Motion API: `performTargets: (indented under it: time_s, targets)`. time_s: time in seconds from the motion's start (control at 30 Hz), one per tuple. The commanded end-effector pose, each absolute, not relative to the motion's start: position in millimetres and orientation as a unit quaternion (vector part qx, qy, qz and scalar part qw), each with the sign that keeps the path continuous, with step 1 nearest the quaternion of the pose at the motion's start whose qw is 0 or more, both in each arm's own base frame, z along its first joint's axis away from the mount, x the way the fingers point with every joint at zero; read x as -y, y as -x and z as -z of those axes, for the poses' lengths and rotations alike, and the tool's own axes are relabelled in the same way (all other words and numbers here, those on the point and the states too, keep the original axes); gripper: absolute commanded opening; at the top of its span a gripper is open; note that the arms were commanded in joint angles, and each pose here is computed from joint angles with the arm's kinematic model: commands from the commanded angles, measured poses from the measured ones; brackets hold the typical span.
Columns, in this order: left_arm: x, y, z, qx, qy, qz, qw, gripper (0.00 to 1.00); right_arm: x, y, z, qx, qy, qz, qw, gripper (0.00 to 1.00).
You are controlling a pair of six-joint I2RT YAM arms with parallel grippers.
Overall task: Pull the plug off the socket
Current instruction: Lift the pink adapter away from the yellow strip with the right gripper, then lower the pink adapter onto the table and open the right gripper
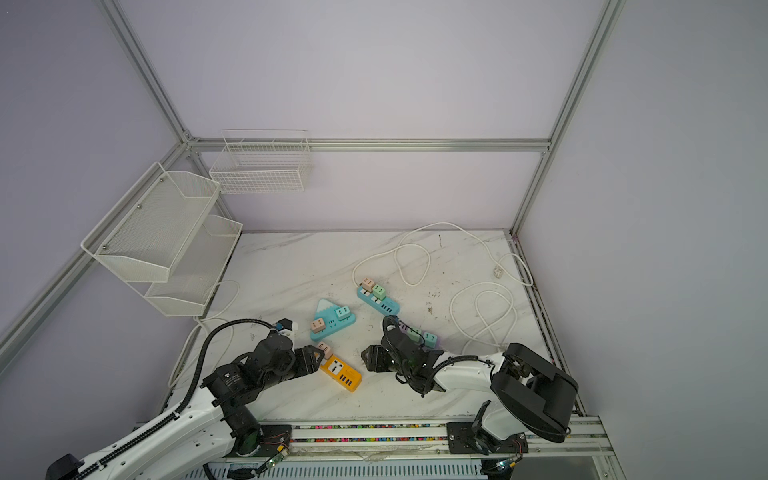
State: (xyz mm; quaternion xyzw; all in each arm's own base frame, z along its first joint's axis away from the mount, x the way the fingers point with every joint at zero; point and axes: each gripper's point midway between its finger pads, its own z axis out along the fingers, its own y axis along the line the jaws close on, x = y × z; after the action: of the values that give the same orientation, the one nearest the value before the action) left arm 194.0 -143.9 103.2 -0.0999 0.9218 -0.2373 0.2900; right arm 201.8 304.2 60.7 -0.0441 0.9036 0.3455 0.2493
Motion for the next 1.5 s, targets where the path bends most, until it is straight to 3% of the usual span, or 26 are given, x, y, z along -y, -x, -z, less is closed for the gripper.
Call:
performTargets:
  time_s: [0.0, 0.43, 0.9, 1.47]
  targets:
    - [153, -210, -159, -0.896, 0.091, 0.269, 0.342, 0.64, -288, -201, -53, -0.917, 0.032, -0.312, 0.247, 0.68]
    - [137, -209, -163, -0.897, 0.094, 0.238, 0.361, 0.66, -294, -204, -94, -0.904, 0.060, -0.319, 0.278, 0.72]
    - [121, -204, -144, -0.896, 0.119, 0.220, 0.367, 0.65, -374, -184, -102, -0.881, 0.216, -0.275, 0.318, 0.73]
    - [116, -200, -114, -0.903, 0.149, 0.213, 0.342, 0.61, -410, -167, -116, -0.832, 0.306, -0.234, 0.399, 0.72]
